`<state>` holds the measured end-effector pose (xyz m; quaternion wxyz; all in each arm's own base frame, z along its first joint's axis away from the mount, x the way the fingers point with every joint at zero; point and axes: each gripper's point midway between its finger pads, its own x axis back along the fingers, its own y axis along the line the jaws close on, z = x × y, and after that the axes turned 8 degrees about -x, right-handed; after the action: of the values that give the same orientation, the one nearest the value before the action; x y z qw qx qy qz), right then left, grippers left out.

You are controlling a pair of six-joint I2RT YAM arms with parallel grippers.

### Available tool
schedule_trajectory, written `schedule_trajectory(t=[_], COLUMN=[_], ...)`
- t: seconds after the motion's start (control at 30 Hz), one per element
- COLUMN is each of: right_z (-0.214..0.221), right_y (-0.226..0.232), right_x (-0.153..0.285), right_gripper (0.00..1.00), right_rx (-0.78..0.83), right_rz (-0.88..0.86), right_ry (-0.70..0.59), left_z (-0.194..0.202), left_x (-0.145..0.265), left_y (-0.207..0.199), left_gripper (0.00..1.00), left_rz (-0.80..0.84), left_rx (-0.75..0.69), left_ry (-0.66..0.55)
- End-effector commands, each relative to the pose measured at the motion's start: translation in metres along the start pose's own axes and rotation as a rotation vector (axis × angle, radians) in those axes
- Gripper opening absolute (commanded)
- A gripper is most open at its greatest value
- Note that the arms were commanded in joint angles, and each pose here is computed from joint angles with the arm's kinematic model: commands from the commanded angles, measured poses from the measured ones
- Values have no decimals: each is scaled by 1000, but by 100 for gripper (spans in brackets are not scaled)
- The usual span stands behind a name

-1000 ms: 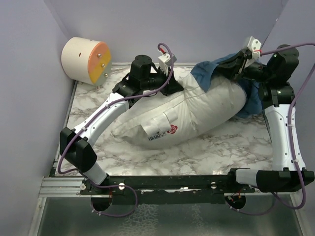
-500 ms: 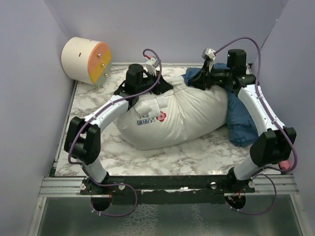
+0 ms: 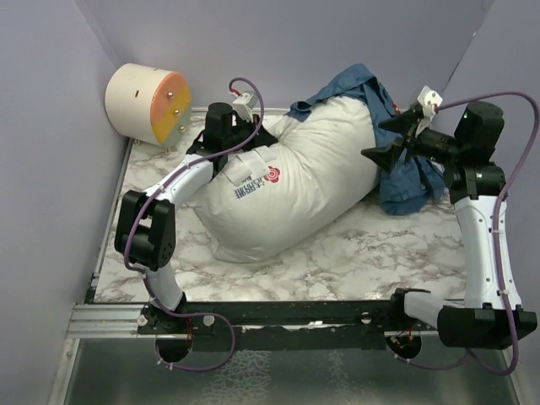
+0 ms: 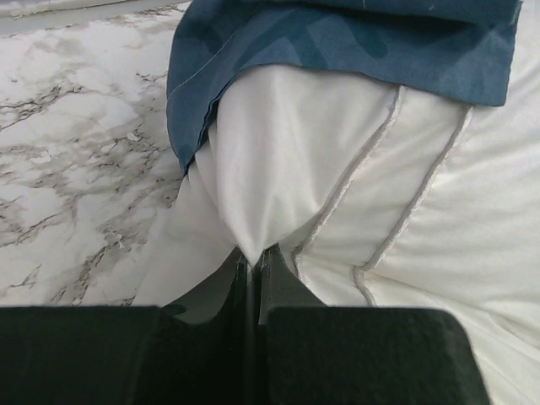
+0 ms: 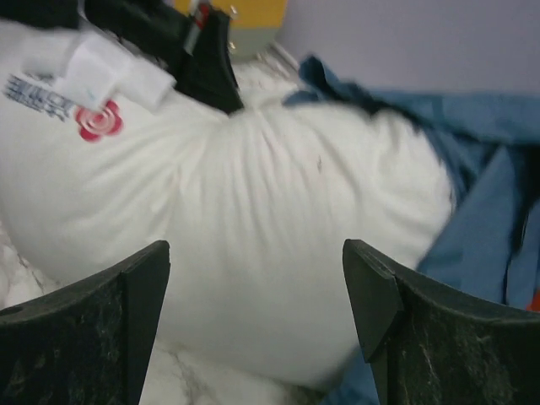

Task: Put the pillow into the pillowcase
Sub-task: Stuff the pillow into the pillowcase.

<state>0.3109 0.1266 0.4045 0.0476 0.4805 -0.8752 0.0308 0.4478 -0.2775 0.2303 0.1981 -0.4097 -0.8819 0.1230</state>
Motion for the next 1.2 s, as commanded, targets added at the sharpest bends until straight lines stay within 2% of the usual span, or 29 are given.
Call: schedule_trajectory(t=[0.0,0.13,0.27,0.47,0.5,0.57,0.67,0.7,0.77,0.9,1.07,1.1,1.13,1.17], right_z=[83,130,157,165,165,165,160,155,140,103,59,54,52,70], right_y=[-59,-108,-131,-167,-171,-177,-182,-183,-187,-211,-274,-288,-300,-314], right_x=[17,37,36,43,45,48,49,49,51,64,100,105,110,108], right_gripper=[82,83,84,82,79,65,23,12,1,1,1,4,14,27], right_rx=[-65,-38,-55,3,15,30,38,42,69,140,245,263,270,233], right_rz=[313,560,591,694,705,718,722,723,747,865,1152,1202,1239,1238], right_ry=[150,259,320,381,388,400,408,402,375,336,326,336,359,432], left_z=[45,39,32,35,35,38,35,34,33,29,31,31,34,35], left_x=[7,12,14,20,22,22,28,30,33,40,46,47,47,46], left_y=[11,5,-4,-10,-10,-10,-16,-17,-19,-21,-23,-23,-22,-23], left_gripper=[0,0,0,0,0,0,0,0,0,0,0,0,0,0], left_rz=[-46,-20,13,26,27,30,39,41,38,30,28,28,30,34], left_rx=[-12,-46,-38,-59,-62,-63,-75,-79,-92,-132,-174,-178,-179,-177], left_ry=[166,169,143,140,137,137,119,115,109,90,77,75,77,79])
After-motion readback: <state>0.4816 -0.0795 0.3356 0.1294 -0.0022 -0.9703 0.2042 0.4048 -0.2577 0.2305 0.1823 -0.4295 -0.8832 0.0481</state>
